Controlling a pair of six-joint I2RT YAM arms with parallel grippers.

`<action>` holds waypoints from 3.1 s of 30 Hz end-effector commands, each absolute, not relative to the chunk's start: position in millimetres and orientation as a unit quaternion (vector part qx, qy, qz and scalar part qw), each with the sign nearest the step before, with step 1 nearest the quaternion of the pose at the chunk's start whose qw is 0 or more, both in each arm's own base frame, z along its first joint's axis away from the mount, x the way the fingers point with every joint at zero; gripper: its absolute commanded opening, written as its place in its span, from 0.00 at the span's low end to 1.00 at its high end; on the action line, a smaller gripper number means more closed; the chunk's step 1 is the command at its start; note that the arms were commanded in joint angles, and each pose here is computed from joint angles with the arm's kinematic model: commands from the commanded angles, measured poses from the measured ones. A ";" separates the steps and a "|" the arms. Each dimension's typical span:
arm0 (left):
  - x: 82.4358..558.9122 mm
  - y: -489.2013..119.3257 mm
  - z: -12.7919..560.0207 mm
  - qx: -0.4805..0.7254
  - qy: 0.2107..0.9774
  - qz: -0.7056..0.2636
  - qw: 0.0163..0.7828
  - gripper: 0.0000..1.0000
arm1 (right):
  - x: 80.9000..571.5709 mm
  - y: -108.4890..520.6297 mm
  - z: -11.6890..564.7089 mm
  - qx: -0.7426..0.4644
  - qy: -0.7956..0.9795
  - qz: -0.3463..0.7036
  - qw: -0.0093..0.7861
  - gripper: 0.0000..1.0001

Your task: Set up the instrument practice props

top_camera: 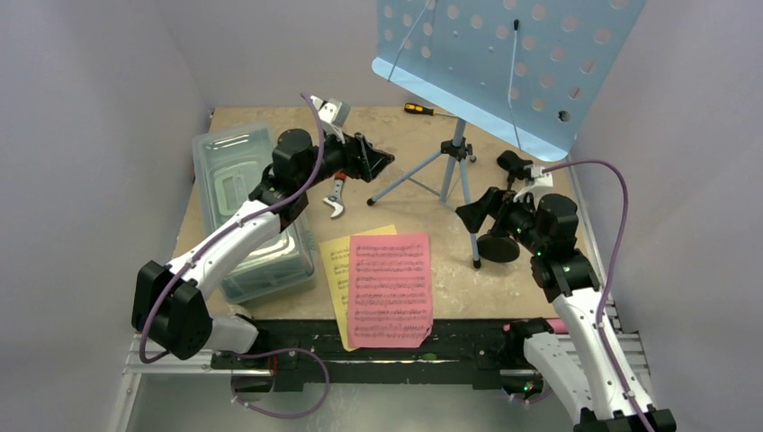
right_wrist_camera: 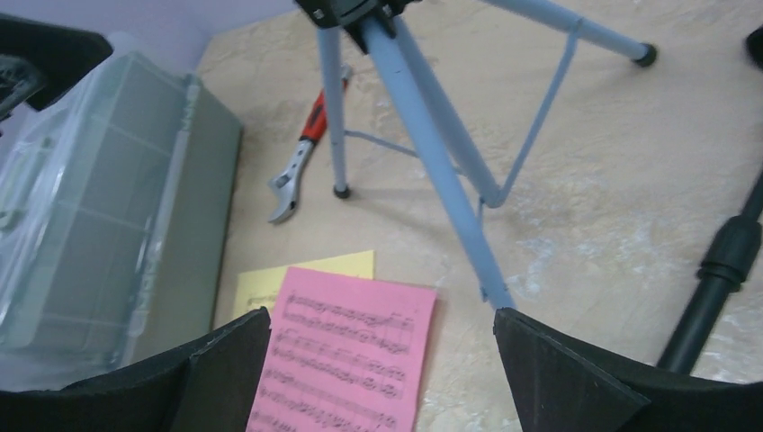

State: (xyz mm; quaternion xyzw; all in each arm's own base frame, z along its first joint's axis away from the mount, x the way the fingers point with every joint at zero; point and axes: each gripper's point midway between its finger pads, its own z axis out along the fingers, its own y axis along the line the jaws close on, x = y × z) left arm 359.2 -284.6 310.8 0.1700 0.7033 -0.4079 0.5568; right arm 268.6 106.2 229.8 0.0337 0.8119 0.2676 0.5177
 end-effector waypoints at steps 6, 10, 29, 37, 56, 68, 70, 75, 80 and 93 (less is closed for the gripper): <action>362.3 -272.8 347.4 0.169 0.682 -0.382 0.601 0.75 | 206.9 153.4 201.4 0.007 0.831 0.396 0.392 0.98; 362.2 -273.5 346.3 0.167 0.681 -0.385 0.600 0.75 | 186.1 175.0 169.8 0.009 0.849 0.407 0.337 0.98; 366.6 -275.9 335.2 0.165 0.690 -0.383 0.591 0.75 | 242.3 207.6 67.4 0.038 0.867 0.302 0.395 0.98; 366.5 -276.9 335.5 0.167 0.690 -0.385 0.589 0.75 | 248.8 214.8 56.0 0.054 0.853 0.326 0.405 0.96; 368.5 -278.5 332.0 0.166 0.696 -0.386 0.582 0.75 | 220.6 257.1 76.2 0.024 0.804 0.478 0.352 0.52; 367.9 -278.6 332.1 0.167 0.695 -0.387 0.582 0.75 | 218.3 262.9 68.4 0.000 0.805 0.479 0.349 0.05; 368.3 -279.1 331.2 0.167 0.696 -0.388 0.581 0.75 | 218.9 258.4 77.2 -0.002 0.808 0.467 0.358 0.02; 367.1 -281.4 332.2 0.171 0.695 -0.394 0.577 0.75 | 221.3 247.3 119.2 -0.038 0.807 0.435 0.398 0.00; 362.4 -282.4 339.9 0.178 0.687 -0.402 0.579 0.75 | 216.3 252.4 163.3 -0.082 0.776 0.458 0.425 0.00; 320.6 -293.7 380.5 0.274 0.609 -0.452 0.591 0.77 | 189.9 265.9 255.5 -0.196 0.700 0.513 0.456 0.00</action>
